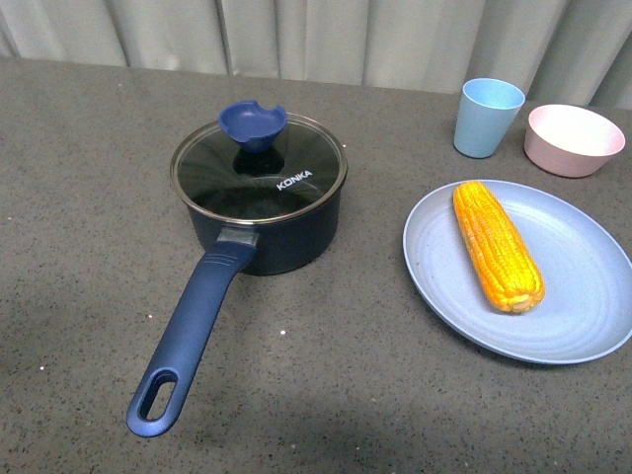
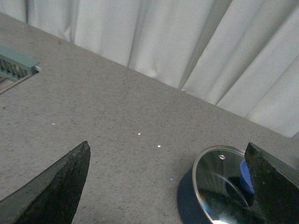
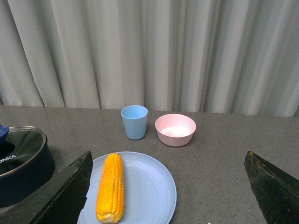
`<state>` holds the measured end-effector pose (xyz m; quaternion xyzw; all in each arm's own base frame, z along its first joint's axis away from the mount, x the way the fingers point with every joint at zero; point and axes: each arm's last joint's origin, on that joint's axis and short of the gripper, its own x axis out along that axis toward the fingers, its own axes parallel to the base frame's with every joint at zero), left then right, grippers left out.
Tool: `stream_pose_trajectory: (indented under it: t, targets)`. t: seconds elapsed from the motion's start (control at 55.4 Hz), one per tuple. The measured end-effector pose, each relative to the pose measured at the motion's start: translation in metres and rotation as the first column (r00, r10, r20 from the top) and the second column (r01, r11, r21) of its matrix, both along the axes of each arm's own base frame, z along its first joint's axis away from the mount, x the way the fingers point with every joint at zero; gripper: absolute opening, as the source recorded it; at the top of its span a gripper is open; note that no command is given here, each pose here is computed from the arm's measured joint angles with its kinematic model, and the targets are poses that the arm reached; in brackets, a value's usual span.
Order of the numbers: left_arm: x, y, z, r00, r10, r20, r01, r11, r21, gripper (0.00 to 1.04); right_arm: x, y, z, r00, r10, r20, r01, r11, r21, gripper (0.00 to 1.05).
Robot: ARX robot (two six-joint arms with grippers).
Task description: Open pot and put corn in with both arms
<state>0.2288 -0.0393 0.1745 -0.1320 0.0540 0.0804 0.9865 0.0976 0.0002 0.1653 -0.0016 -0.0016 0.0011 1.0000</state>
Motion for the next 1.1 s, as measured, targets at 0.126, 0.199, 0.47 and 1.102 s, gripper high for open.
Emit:
stream_pose_trajectory:
  t: [0.126, 0.199, 0.47, 1.102]
  targets:
    - [0.043, -0.027, -0.012, 0.994, -0.101, -0.038, 0.101, 0.995, -0.019, 0.98, 0.000, 0.000, 0.000, 1.000, 0.000, 0.000, 0.000, 1.000, 0.000, 0.95]
    - [0.060, -0.041, -0.016, 0.985, -0.163, -0.049, 0.162, 0.987, -0.023, 0.98, 0.000, 0.000, 0.000, 1.000, 0.000, 0.000, 0.000, 1.000, 0.000, 0.95]
    - [0.107, -0.078, -0.033, 0.933, -0.340, -0.119, 0.344, 0.939, 0.010, 0.98, 0.000, 0.000, 0.000, 1.000, 0.000, 0.000, 0.000, 1.000, 0.000, 0.95]
    - [0.126, -0.103, -0.079, 0.859, -0.452, -0.240, 0.486, 0.867, 0.110, 0.98, 0.000, 0.000, 0.000, 1.000, 0.000, 0.000, 0.000, 1.000, 0.000, 0.95]
